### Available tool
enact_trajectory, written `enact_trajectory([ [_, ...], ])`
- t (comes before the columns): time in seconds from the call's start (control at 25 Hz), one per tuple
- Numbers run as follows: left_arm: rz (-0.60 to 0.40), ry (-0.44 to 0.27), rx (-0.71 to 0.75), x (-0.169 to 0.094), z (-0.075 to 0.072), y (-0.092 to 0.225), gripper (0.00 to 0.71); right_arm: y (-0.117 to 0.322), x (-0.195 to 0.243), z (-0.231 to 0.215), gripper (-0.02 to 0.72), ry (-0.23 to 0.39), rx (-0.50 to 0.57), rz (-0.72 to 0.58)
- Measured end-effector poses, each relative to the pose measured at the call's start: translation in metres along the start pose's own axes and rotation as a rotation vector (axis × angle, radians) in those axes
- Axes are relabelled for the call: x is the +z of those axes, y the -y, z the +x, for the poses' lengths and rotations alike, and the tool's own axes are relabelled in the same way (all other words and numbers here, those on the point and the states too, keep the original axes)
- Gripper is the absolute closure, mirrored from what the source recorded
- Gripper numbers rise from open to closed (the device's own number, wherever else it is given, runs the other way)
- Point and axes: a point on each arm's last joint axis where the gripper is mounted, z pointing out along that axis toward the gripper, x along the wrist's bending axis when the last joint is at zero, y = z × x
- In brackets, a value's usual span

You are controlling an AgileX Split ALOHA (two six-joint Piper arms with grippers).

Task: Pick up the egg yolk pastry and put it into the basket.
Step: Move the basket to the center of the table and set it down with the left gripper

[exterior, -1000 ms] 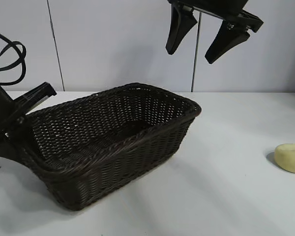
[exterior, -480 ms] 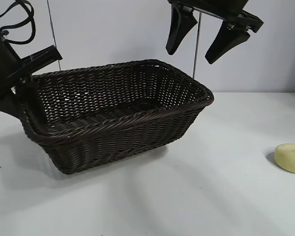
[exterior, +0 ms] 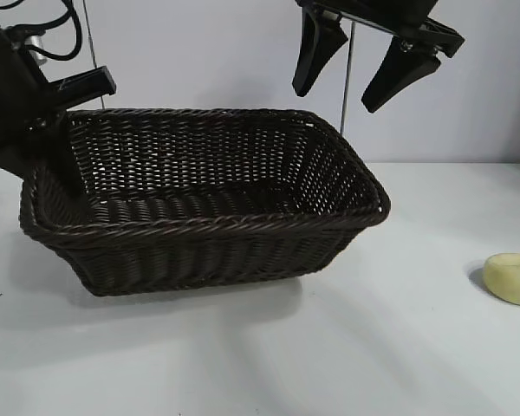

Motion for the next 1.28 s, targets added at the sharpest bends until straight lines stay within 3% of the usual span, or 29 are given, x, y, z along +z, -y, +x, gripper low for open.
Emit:
enact_trajectory([
  [0.28,0.025,0.042,0.000,0.018,-0.002,-0.020,0.612,0.000,0.000,0.000,0.113,0.000,0.000,0.001],
  [0.56,0.060,0.043,0.022,0.033,0.000,-0.021,0.612,0.000,0.000,0.000,0.113,0.000,0.000,0.001],
  [0.8,0.095,0.051,0.061,0.052,-0.010,-0.018,0.612,0.000,0.000,0.000,0.113,0.000,0.000,0.000],
  [1.0,0.089,0.049,0.062,0.052,-0.009,-0.019,0.603,0.000,0.000,0.000,0.113,0.000,0.000,0.000],
  [1.08,0.088,0.050,0.062,0.052,-0.010,-0.019,0.556,0.000,0.000,0.000,0.113,0.000,0.000,0.000],
  [1.28,0.087,0.056,0.058,0.052,-0.010,-0.019,0.331,0.000,0.000,0.000,0.113,0.000,0.000,0.000],
])
